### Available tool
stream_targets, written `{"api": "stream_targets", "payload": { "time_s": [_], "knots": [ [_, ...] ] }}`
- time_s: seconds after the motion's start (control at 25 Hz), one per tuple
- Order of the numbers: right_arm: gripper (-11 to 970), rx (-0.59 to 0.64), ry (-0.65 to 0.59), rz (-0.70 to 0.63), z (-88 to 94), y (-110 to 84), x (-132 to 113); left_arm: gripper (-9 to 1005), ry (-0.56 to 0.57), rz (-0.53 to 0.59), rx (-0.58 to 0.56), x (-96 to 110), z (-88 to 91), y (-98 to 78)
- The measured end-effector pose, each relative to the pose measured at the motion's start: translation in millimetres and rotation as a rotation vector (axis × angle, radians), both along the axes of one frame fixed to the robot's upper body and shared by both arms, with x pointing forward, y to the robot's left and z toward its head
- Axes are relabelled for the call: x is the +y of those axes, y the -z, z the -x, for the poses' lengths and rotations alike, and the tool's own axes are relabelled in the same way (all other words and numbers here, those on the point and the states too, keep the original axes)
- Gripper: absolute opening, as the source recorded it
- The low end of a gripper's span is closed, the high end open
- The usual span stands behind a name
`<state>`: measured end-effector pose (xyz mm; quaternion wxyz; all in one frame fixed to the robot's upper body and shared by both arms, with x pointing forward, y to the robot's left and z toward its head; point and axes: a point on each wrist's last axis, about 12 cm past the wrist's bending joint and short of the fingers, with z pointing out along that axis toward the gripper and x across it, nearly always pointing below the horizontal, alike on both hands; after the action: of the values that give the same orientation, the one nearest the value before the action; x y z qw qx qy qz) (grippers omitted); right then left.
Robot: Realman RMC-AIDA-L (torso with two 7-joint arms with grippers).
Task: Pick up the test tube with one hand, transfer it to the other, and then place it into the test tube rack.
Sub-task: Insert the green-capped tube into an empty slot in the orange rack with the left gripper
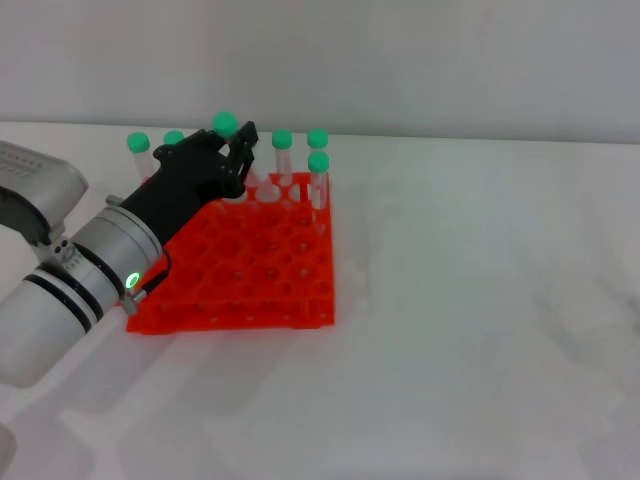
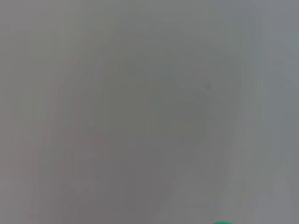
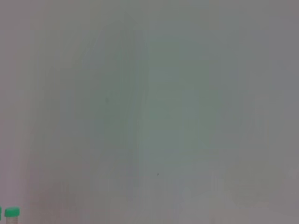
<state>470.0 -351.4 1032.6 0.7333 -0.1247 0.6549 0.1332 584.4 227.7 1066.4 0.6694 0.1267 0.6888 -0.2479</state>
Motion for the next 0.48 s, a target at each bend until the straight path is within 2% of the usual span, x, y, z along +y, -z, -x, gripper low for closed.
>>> {"api": "stream_targets", "payload": {
  "time_s": [0.48],
  "knots": [
    [872, -0.007, -0.010, -0.001, -0.6, -1.1, 1.4, 204, 0.000, -0.027, 0.029, -3.3, -1.7, 3.9]
  ]
}}
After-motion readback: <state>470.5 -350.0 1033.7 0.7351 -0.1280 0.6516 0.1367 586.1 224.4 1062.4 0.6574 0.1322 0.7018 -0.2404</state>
